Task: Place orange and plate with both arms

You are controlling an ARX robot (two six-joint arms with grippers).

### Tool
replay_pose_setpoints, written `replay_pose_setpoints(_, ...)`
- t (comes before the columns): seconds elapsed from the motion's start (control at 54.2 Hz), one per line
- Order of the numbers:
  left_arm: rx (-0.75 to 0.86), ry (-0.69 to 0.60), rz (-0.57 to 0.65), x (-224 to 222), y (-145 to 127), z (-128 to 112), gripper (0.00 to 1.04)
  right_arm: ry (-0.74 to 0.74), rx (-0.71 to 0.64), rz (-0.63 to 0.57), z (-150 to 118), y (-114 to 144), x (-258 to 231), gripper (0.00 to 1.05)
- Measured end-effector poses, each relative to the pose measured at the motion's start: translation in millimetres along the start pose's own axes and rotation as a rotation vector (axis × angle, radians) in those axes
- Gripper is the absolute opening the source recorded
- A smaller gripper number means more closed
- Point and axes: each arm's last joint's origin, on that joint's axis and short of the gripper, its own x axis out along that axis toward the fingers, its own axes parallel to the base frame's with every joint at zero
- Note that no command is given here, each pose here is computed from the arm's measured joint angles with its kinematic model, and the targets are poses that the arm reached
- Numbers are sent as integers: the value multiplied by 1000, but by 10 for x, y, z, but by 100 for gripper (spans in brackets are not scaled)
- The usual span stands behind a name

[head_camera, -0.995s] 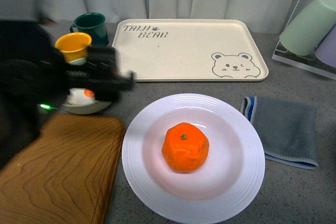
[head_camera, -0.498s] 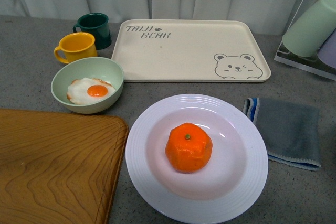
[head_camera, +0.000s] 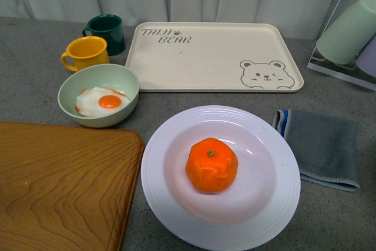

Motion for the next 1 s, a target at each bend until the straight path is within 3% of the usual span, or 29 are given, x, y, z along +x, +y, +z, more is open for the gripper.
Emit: replay_pose_setpoints(0.995, 0, -22, 6, -321, 17, 59, 4, 0, 0, 0, 0, 0, 0, 95)
